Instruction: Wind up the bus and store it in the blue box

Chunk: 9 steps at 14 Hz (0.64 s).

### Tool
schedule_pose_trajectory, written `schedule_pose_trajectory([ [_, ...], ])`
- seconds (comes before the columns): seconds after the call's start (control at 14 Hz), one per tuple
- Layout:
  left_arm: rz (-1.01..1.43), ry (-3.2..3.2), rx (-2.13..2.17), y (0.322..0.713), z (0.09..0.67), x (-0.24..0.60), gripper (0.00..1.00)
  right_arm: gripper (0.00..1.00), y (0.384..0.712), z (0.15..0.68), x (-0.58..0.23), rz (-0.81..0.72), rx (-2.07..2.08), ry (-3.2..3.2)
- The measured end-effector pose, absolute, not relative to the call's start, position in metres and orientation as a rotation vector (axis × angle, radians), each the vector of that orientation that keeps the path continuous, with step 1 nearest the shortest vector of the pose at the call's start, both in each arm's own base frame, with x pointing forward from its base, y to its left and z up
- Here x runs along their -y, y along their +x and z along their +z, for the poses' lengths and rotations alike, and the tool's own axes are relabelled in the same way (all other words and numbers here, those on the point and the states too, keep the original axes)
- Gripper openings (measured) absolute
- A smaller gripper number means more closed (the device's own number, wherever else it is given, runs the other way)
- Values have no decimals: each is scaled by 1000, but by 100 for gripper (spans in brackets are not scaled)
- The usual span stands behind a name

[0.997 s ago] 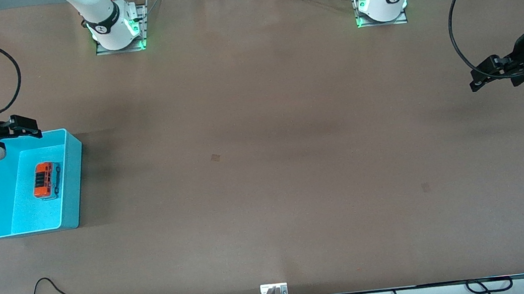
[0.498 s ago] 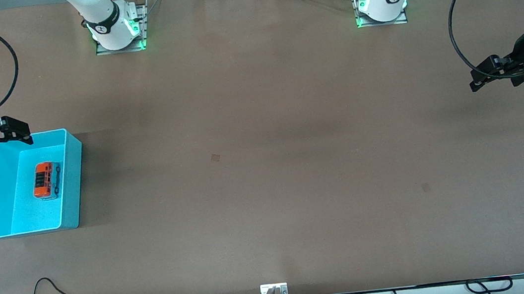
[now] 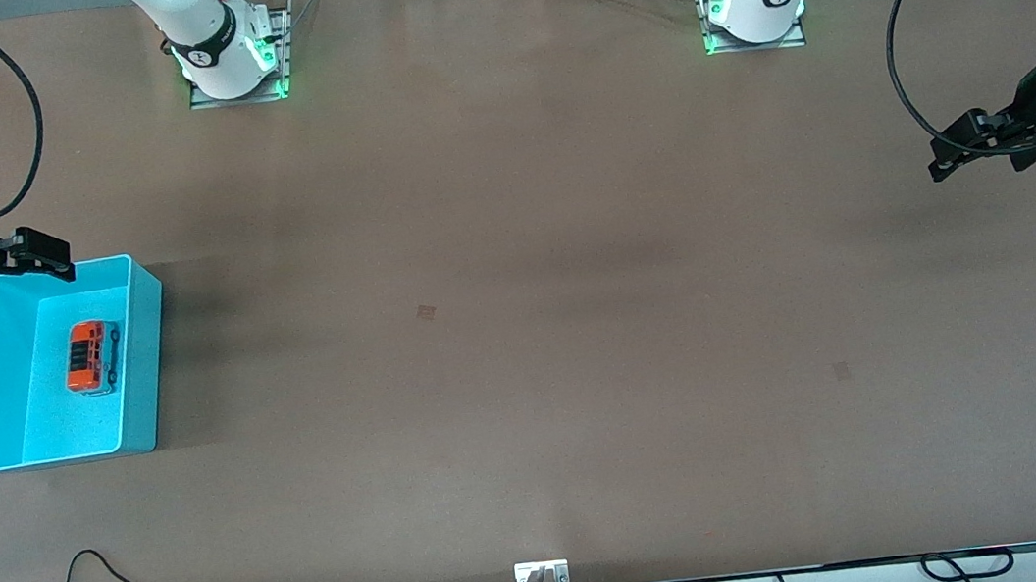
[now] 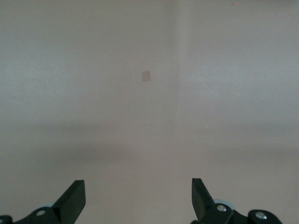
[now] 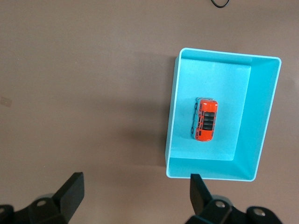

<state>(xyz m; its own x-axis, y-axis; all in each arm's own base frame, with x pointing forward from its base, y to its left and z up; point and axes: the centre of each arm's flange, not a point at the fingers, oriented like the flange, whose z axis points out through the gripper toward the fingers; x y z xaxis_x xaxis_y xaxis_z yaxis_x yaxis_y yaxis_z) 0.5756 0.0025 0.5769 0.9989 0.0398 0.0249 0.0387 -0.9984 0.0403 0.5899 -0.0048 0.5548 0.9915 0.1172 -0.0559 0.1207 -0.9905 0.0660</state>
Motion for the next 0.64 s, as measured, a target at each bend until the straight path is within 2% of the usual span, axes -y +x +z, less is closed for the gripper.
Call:
schedule_pose_trajectory([
  [0.64,40,3101,-61,576,577,-2,100,100,591,549,28,-95,-124,3077],
])
